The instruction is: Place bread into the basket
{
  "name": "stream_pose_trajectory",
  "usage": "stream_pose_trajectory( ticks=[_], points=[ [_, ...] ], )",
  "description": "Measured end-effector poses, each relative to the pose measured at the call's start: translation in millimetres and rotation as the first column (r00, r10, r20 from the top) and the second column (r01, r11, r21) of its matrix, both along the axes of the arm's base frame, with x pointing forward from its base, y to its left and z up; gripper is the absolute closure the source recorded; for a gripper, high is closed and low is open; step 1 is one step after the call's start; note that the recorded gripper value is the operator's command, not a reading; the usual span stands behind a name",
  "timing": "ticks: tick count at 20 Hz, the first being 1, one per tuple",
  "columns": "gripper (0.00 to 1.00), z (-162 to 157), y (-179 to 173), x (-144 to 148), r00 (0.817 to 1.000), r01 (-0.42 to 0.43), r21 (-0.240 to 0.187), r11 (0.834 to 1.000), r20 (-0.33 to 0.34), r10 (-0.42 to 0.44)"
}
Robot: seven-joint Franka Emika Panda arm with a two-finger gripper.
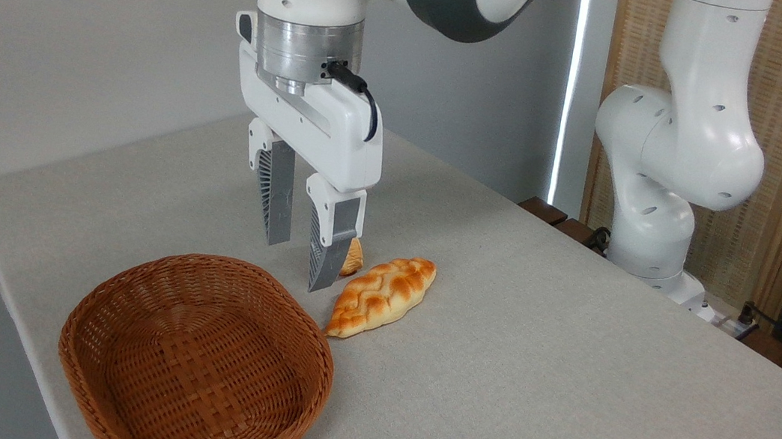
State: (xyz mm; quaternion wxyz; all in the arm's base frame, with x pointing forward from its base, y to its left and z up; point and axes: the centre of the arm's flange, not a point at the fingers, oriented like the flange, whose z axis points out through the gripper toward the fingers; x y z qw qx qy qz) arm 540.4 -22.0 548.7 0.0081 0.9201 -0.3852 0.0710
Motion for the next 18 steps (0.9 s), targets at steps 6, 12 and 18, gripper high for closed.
stream_pose_trajectory(
  ticks=[6, 12, 18],
  points=[
    [0.0, 4.0, 10.0, 1.2, 1.0, -0.018, -0.002, 1.0, 0.008, 0.018],
    [0.0, 4.0, 10.0, 1.3, 1.0, -0.018, -0.002, 1.0, 0.008, 0.018],
    [0.0, 4.2, 10.0, 1.3, 1.0, -0.018, -0.002, 1.0, 0.008, 0.018]
  ],
)
